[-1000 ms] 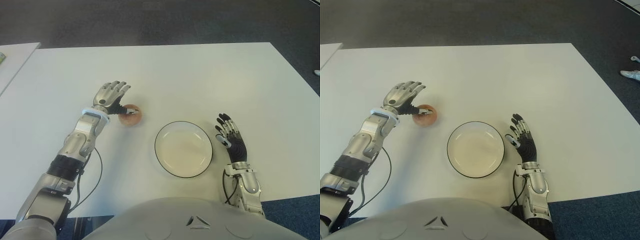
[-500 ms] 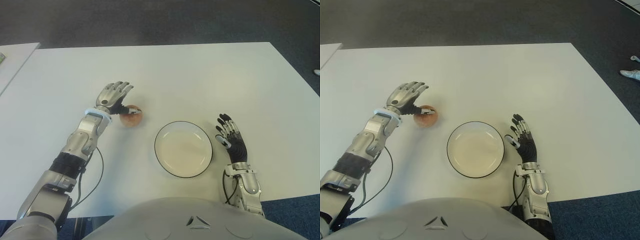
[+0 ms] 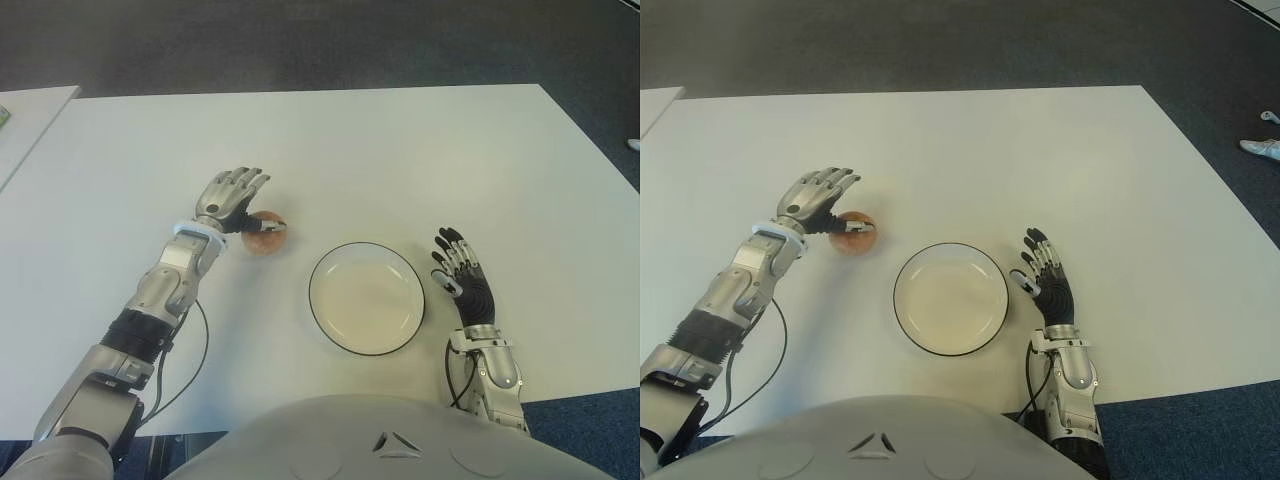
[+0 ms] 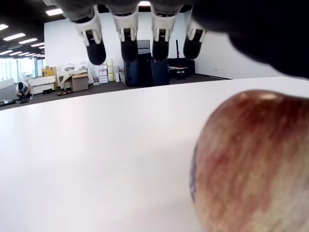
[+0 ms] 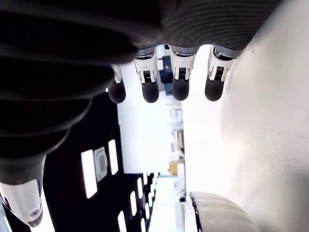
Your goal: Put the apples into the plate.
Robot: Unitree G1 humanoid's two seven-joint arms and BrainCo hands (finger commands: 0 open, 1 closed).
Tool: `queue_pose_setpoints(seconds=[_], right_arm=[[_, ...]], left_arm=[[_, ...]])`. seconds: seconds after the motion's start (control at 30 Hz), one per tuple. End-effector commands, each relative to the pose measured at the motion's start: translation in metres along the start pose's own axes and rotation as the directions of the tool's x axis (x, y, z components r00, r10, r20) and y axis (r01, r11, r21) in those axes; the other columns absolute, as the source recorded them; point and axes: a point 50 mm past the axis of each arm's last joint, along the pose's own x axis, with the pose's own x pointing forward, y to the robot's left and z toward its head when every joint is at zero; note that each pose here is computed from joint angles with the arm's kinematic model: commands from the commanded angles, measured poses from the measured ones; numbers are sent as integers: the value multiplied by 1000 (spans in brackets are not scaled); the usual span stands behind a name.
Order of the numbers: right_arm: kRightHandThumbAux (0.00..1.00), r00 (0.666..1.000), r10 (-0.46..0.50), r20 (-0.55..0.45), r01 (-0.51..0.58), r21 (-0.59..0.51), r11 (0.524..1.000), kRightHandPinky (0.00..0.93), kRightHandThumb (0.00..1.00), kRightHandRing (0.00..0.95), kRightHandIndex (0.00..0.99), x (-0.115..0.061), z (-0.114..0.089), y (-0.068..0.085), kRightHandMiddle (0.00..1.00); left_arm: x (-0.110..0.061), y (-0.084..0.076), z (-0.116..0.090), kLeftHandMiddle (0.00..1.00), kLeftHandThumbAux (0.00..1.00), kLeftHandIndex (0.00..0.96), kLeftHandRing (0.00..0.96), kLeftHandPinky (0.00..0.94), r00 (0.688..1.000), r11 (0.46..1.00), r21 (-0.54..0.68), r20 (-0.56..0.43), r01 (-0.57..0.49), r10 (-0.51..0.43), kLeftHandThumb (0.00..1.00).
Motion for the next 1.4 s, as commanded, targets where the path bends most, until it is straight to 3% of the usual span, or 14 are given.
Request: queue_pose_setpoints(seconds=[0.03,0.8,1.4], right_arm=[[607,988,-27,-152,30,21,999,1,144,0,38,-22,-25,-1,36],[605,987,-16,-159,18,14,1000,0,136,0,37,-20,-24,-3,25],[636,983,10,-181,-7,15,1000,0,140,0,18,-16,-27,-5,13]], left_arm=[[-11,-23,-1,42,286,52,25,73,995,996,1,-20,94,-94,284],[-26,-29,13,52,280,69,34,81,993,992,-33,23,119,-118,307],[-37,-29,20,130,307,96,109,137,980,975,-99,38,197,-195,324]])
